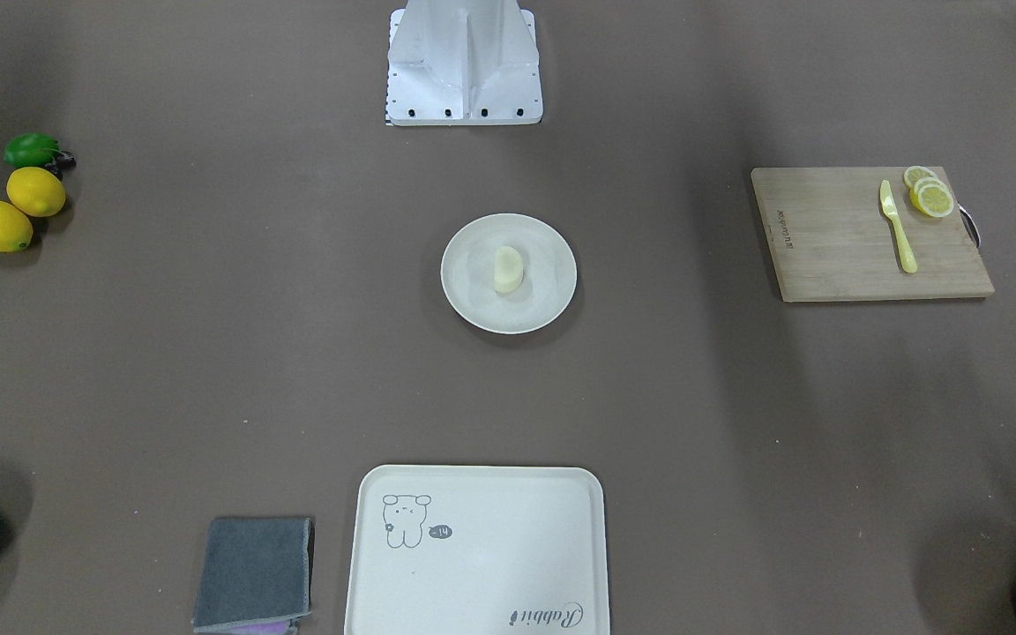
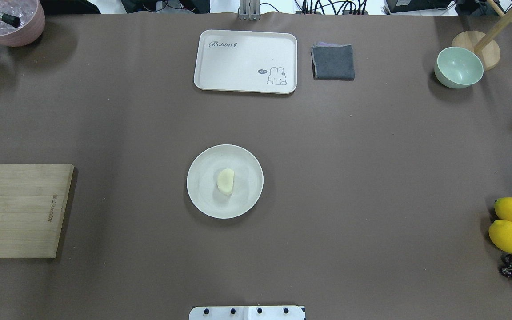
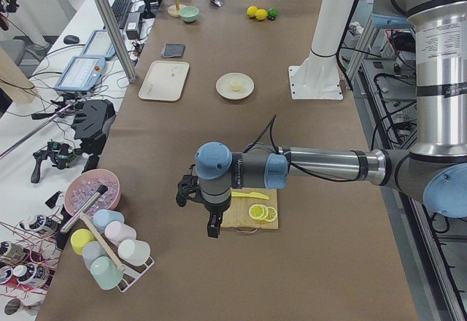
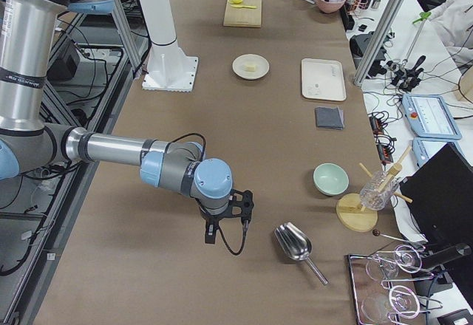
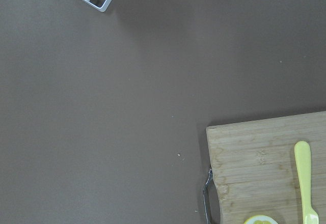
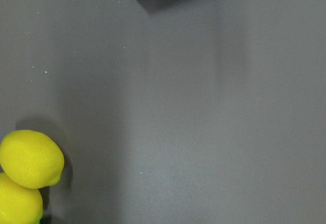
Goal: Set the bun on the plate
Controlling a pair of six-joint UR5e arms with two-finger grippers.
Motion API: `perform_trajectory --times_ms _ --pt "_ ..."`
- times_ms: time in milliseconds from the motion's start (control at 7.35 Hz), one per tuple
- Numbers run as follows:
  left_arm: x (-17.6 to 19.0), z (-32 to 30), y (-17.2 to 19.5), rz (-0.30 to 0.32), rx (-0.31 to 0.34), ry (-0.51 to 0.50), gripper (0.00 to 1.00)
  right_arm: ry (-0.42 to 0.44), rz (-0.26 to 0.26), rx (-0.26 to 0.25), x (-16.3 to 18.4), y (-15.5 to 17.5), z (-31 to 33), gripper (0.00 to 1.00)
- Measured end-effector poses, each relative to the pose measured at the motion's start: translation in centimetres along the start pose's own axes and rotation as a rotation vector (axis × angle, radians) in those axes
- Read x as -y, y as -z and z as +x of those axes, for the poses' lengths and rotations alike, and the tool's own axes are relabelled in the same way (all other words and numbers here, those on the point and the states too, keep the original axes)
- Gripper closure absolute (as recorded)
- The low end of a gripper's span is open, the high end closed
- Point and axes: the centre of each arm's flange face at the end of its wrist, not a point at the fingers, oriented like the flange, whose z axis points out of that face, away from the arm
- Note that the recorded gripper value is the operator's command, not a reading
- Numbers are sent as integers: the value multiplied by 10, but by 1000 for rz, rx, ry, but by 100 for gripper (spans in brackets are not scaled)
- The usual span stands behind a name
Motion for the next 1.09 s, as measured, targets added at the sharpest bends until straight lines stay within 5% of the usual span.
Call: perform_trajectory --times_ms 1088 --pt "2 1 2 4 1 -4 3 0 2 1 0 1 -1 0"
